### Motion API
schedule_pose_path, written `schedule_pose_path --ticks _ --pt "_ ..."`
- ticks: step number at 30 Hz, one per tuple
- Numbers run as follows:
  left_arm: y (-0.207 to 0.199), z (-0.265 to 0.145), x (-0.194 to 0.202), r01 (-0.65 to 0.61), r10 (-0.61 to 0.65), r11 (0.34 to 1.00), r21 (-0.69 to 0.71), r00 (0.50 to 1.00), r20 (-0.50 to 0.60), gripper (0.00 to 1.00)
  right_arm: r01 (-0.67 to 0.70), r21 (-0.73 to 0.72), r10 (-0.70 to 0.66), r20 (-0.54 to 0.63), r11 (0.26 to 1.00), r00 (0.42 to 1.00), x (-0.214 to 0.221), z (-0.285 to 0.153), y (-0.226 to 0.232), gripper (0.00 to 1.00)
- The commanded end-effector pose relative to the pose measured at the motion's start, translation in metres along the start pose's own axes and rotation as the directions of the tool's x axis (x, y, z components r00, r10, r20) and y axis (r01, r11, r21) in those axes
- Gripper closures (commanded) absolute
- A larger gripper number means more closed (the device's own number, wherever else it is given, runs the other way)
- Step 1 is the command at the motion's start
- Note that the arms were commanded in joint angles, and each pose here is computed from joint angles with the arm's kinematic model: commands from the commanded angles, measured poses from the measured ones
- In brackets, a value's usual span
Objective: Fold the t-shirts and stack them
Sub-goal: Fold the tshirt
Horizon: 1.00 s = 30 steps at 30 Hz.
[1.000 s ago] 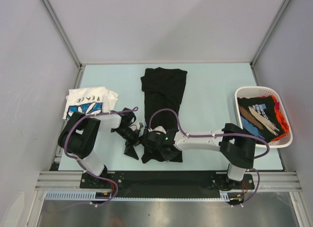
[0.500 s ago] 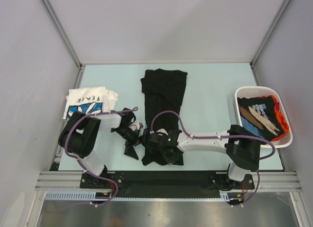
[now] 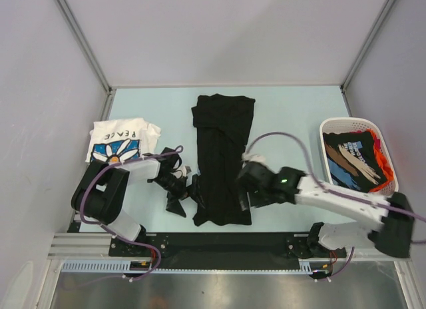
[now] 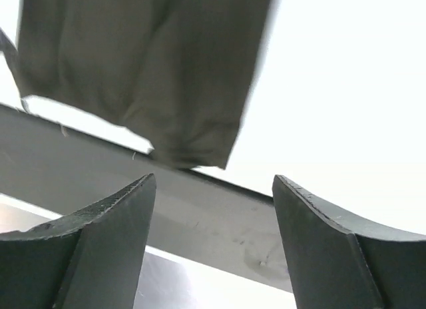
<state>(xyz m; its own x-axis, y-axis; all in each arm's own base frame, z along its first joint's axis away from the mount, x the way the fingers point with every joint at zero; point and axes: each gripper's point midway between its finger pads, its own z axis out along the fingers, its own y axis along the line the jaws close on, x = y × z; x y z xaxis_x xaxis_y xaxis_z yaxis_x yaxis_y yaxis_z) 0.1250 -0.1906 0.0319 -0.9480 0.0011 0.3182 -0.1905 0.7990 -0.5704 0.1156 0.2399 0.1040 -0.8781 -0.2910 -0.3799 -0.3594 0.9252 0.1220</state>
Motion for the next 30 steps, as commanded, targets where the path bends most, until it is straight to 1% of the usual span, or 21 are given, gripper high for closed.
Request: schedule_pose_path --ticks 1,2,3,4,5,6,7,9,10,12,13,15,16,17,18,19,20,24,28,30 --pt "0.025 0.006 -0.021 -0.004 0.017 0.996 -0.088 0.99 0.141 0.0 -0.305 -0.019 0.305 0.122 0.952 0.945 -0.005 -0.011 -0.061 0.26" --pt "0.023 0.007 -0.023 -0.007 0.018 0.997 -0.073 0.988 0.155 0.0 -0.353 -0.077 0.36 0.107 0.932 0.927 -0.003 -0.013 -0.064 0.27" --pt "0.027 0.01 -0.019 0.009 0.002 0.997 -0.071 0.988 0.155 0.01 -0.432 -0.152 0.454 0.168 0.889 0.875 -0.014 -0.024 -0.077 0.27" --pt "0.026 0.009 -0.019 0.026 -0.015 0.998 -0.061 0.985 0.171 0.0 -0.456 -0.25 0.495 0.122 0.854 0.86 -0.013 -0.025 -0.069 0.28" --pt "0.026 0.01 -0.021 0.023 -0.012 0.998 -0.053 0.981 0.191 0.0 -0.492 -0.264 0.53 0.095 0.83 0.843 -0.004 -0.017 -0.075 0.28" --pt "0.031 0.012 -0.018 0.038 -0.026 0.998 -0.059 0.98 0.195 0.0 -0.543 -0.288 0.589 0.098 0.788 0.802 -0.006 -0.016 -0.085 0.28" --pt "0.029 0.011 -0.019 0.047 -0.035 0.998 -0.048 0.976 0.216 0.0 -0.539 -0.345 0.591 0.059 0.768 0.804 -0.006 -0.016 -0.077 0.29" --pt "0.031 0.012 -0.02 0.05 -0.04 0.998 -0.034 0.968 0.249 0.0 -0.565 -0.343 0.608 0.023 0.75 0.794 0.001 -0.008 -0.08 0.28" --pt "0.027 0.009 -0.021 0.047 -0.04 0.999 -0.018 0.962 0.272 0.0 -0.567 -0.391 0.616 -0.002 0.725 0.788 -0.005 -0.008 -0.076 0.28" --pt "0.028 0.008 -0.024 0.041 -0.032 0.999 -0.023 0.953 0.302 0.0 -0.603 -0.411 0.635 -0.072 0.684 0.769 0.003 0.005 -0.073 0.29" --pt "0.027 0.007 -0.025 0.039 -0.031 0.999 -0.02 0.952 0.305 0.0 -0.608 -0.468 0.641 -0.11 0.641 0.76 -0.004 0.009 -0.065 0.29" --pt "0.028 0.009 -0.027 0.044 -0.034 0.999 -0.025 0.951 0.306 0.0 -0.642 -0.472 0.644 -0.185 0.604 0.742 0.006 0.024 -0.062 0.3" --pt "0.028 0.009 -0.028 0.038 -0.029 0.999 -0.024 0.952 0.305 0.0 -0.642 -0.503 0.626 -0.23 0.579 0.745 0.004 0.029 -0.054 0.3" --pt "0.028 0.01 -0.029 0.039 -0.03 0.999 -0.023 0.951 0.306 0.0 -0.653 -0.497 0.622 -0.256 0.571 0.74 0.006 0.034 -0.053 0.31" --pt "0.029 0.012 -0.03 0.046 -0.037 0.999 -0.022 0.954 0.299 0.0 -0.637 -0.52 0.613 -0.249 0.568 0.75 0.001 0.036 -0.051 0.31" --pt "0.028 0.013 -0.03 0.043 -0.034 0.999 -0.022 0.954 0.296 0.0 -0.645 -0.528 0.593 -0.294 0.553 0.75 0.004 0.036 -0.046 0.32" --pt "0.027 0.014 -0.033 0.039 -0.031 0.999 -0.021 0.953 0.3 0.0 -0.664 -0.492 0.589 -0.326 0.563 0.74 0.01 0.045 -0.049 0.32" --pt "0.026 0.02 -0.037 0.04 -0.029 0.999 -0.034 0.959 0.283 0.0 -0.66 -0.479 0.552 -0.366 0.579 0.749 0.009 0.054 -0.049 0.33" --pt "0.017 0.03 -0.036 0.008 0.003 0.999 -0.041 0.971 0.241 0.0 -0.668 -0.494 0.525 -0.415 0.556 0.743 0.008 0.057 -0.044 0.33" --pt "0.015 0.036 -0.033 0.007 0.005 0.999 -0.053 0.976 0.216 0.03 -0.684 -0.483 0.517 -0.448 0.546 0.729 0.011 0.059 -0.043 0.33"
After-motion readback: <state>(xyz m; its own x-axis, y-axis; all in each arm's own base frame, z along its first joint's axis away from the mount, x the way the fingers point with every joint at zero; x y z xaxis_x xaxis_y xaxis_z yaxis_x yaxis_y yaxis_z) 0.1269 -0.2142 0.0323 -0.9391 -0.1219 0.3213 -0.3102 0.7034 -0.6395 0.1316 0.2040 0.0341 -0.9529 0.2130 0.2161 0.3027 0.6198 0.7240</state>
